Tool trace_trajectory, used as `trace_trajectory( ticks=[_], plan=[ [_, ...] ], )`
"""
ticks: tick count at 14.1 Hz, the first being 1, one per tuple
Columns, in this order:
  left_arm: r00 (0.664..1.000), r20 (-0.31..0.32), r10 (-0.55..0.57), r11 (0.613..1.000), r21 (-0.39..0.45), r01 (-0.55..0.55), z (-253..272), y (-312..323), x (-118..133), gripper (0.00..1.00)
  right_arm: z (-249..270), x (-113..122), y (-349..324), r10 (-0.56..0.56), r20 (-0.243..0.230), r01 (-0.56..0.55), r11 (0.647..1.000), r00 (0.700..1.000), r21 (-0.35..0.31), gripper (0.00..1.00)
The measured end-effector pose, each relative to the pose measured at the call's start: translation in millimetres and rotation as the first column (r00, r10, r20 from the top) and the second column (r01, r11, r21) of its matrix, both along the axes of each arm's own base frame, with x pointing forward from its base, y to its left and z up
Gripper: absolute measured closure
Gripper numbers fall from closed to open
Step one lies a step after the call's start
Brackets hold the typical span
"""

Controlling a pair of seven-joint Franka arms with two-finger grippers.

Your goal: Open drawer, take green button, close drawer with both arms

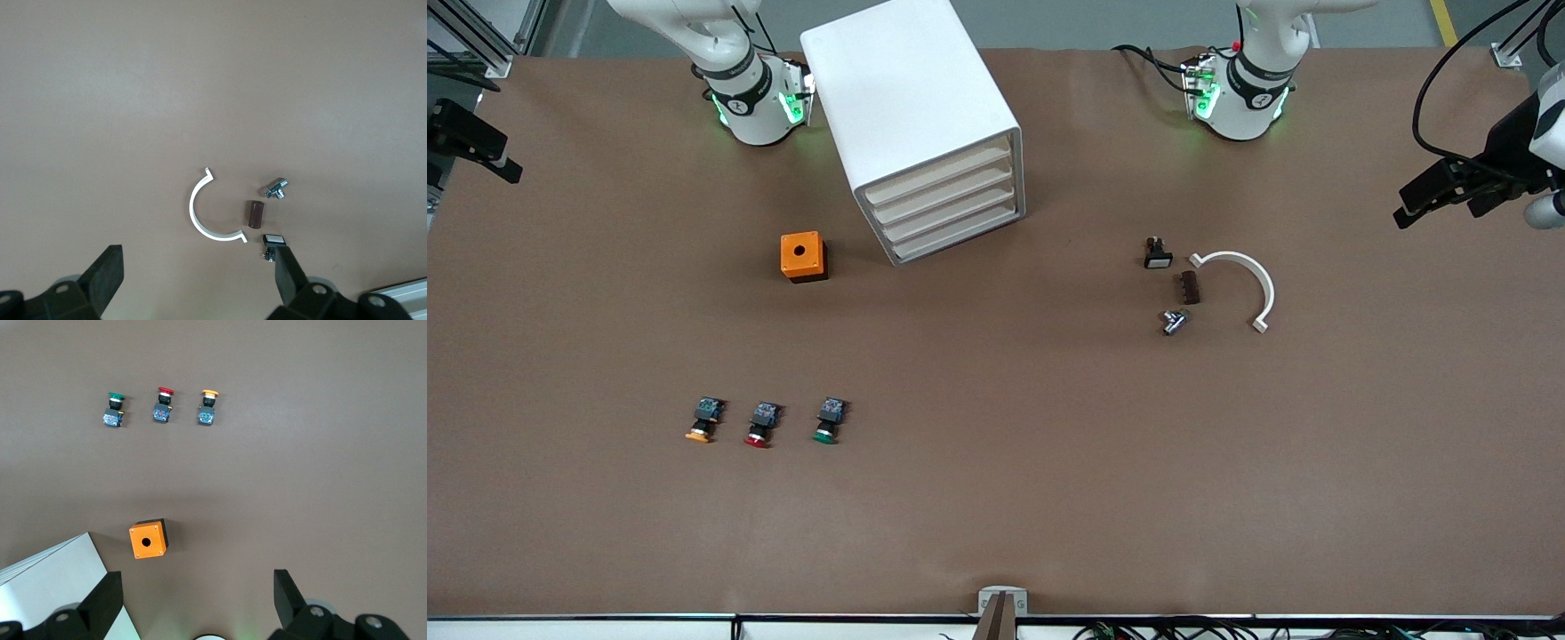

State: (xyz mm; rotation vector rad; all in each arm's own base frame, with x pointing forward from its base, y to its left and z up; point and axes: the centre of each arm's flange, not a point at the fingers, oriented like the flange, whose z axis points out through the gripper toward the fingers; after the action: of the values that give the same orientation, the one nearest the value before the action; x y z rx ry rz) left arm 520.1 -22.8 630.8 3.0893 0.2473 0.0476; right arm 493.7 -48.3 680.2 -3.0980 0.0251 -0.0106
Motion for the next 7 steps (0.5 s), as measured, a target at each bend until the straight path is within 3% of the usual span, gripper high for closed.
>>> trace_trajectory(
  ticks=[7],
  plan=[
    [1.0, -0.019, 0.0, 1.0, 0.0, 0.0, -9.4, -0.1, 5.7, 0.0, -2.7, -0.6, 0.6, 0.004, -0.012, -0.004, 1.0, 1.0, -0.004, 0.0]
  ],
)
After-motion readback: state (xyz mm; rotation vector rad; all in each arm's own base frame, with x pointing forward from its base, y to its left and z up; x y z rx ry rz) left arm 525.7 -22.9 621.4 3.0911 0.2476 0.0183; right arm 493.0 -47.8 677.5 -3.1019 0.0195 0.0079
